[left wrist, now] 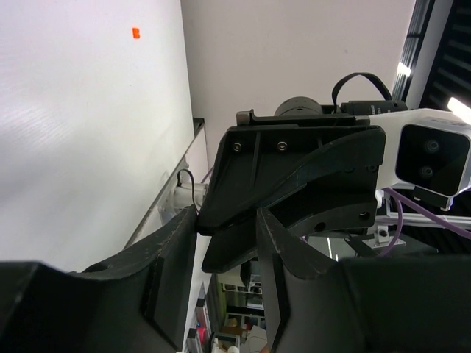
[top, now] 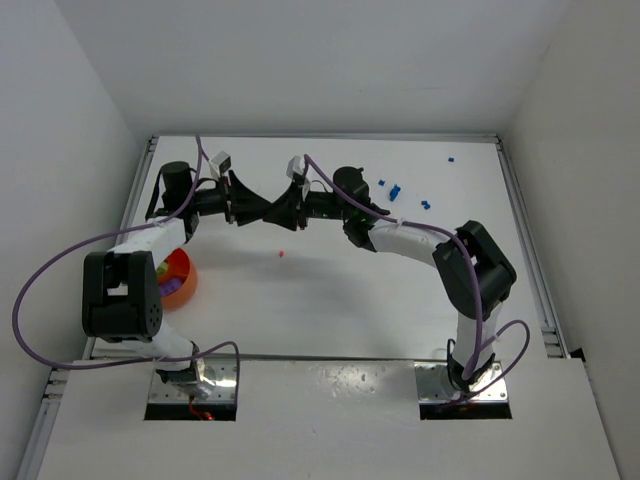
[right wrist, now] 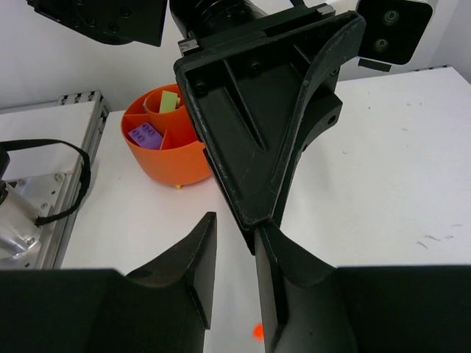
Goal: Sort the legos into containers by color
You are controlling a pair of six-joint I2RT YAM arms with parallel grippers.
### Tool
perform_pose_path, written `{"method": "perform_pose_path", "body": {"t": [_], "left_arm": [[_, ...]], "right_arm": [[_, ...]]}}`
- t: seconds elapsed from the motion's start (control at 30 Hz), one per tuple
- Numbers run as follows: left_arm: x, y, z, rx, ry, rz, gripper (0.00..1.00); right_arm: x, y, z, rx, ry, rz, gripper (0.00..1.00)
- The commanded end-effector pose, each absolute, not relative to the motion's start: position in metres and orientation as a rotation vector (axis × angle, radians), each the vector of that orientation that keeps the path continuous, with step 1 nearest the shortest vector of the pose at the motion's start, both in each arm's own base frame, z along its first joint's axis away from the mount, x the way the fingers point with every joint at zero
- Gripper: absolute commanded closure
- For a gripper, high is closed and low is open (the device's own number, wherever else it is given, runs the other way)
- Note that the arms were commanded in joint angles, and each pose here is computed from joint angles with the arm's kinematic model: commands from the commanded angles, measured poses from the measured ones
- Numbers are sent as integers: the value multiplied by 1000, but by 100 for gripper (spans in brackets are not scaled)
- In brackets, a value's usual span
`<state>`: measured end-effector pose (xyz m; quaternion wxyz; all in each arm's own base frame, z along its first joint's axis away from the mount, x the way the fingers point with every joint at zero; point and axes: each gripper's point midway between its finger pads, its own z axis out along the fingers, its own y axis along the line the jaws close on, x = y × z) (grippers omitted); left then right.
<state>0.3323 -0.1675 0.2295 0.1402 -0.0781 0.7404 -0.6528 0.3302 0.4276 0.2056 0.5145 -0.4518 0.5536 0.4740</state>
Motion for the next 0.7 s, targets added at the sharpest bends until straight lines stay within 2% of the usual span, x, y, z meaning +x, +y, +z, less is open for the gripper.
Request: {"method": "perform_pose_path", "body": {"t": [0.0, 0.13, 0.37, 0.5, 0.53, 0.67], "left_arm": [[315, -173, 244, -104, 2128, -1947, 59], [325, -162, 229, -124, 2142, -1800, 60], [343, -108, 182, -214, 2225, -1329, 59], [359, -92, 168, -89, 2311, -1023, 57], [367, -92, 167, -1, 2349, -855, 57], [392, -102, 158, 185, 2411, -468, 54]], "right_arm": [[332, 435, 211, -1102, 1278, 1097, 72], [330, 422, 205, -1134, 1311, 1058, 72], [304, 346, 151, -1190, 1554, 854, 66], [306, 302, 127, -1163, 1746, 707, 65], [309, 294, 122, -1150, 1796, 678, 65], [342, 259, 114, -1043, 1999, 536, 65]]}}
